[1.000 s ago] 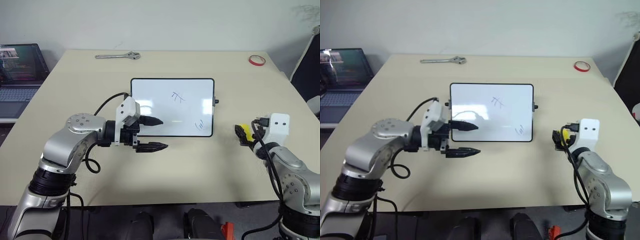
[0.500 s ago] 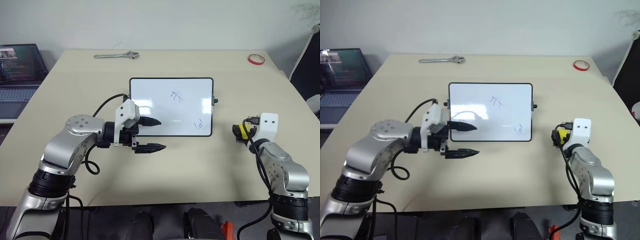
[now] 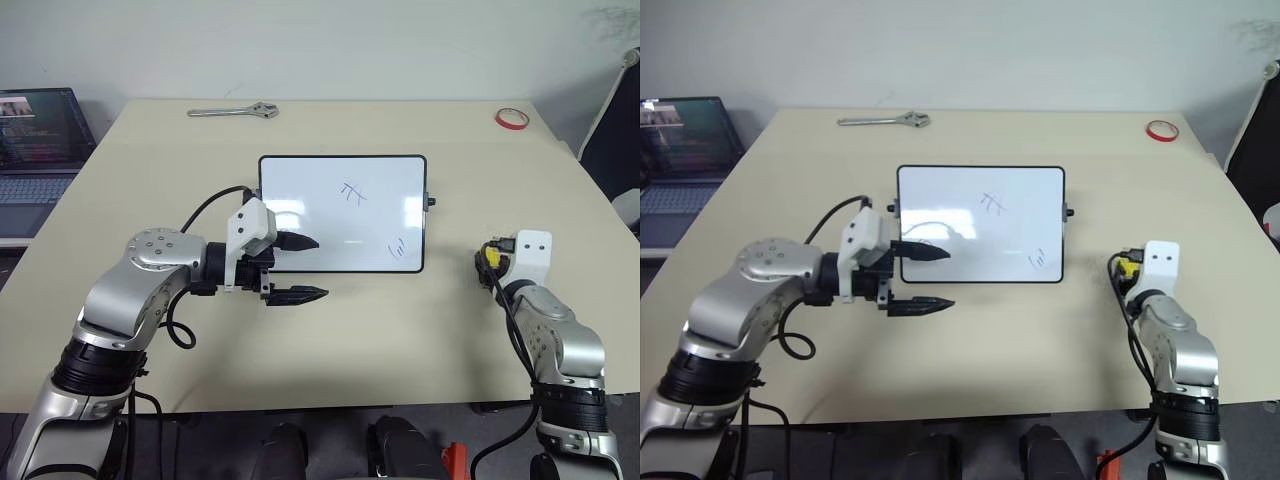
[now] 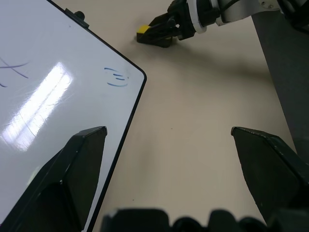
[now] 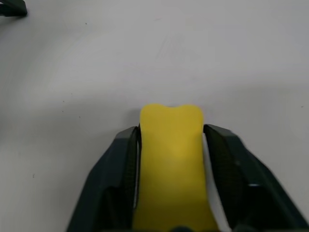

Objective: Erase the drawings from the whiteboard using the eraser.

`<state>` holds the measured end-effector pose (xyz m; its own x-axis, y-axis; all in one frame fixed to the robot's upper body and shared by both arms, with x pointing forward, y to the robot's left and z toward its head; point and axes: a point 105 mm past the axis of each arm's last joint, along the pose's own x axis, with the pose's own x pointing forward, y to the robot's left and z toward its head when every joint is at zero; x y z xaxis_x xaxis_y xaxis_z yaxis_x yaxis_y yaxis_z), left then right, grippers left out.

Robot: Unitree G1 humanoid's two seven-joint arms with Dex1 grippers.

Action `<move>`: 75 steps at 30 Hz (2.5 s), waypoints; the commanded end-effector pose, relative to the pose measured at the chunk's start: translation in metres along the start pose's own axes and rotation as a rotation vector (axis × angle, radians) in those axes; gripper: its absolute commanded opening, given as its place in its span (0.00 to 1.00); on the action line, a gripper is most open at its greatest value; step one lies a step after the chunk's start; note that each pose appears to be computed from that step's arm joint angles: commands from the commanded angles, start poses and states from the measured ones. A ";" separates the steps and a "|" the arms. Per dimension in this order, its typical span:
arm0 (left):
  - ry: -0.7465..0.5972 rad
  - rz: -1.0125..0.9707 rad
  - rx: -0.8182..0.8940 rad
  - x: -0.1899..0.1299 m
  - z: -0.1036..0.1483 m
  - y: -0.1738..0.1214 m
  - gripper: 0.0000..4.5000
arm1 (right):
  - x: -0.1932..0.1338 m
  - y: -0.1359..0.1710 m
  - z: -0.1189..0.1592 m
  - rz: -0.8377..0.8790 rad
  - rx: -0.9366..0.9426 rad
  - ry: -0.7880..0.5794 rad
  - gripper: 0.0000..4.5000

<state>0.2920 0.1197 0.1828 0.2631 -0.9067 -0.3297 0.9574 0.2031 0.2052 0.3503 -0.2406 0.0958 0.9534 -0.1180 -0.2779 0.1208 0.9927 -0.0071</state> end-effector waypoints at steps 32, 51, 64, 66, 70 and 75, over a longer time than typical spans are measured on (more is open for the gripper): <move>0.004 0.508 -0.096 -0.039 -0.004 0.041 1.00 | -0.040 0.200 0.132 0.595 -0.410 -0.535 0.25; -0.008 0.504 -0.080 -0.031 0.001 0.039 1.00 | 0.003 0.230 0.114 0.585 -0.601 -0.495 0.25; -0.004 0.501 -0.070 -0.030 0.002 0.039 1.00 | 0.017 0.229 0.078 0.648 -0.745 -0.350 0.25; -0.003 0.500 -0.069 -0.030 0.002 0.039 1.00 | 0.019 0.221 0.086 0.607 -0.735 -0.366 0.25; -0.005 0.496 -0.069 -0.030 0.001 0.039 1.00 | 0.030 0.191 0.121 0.402 -0.661 -0.467 0.25; -0.005 0.488 -0.066 -0.028 0.001 0.039 1.00 | 0.031 0.192 0.113 0.425 -0.681 -0.437 0.25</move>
<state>0.3230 0.1579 0.1882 0.6882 -0.6843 -0.2412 0.7255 0.6498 0.2265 0.4339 -0.0551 0.1992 0.9154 0.4016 0.0292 -0.3087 0.7465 -0.5895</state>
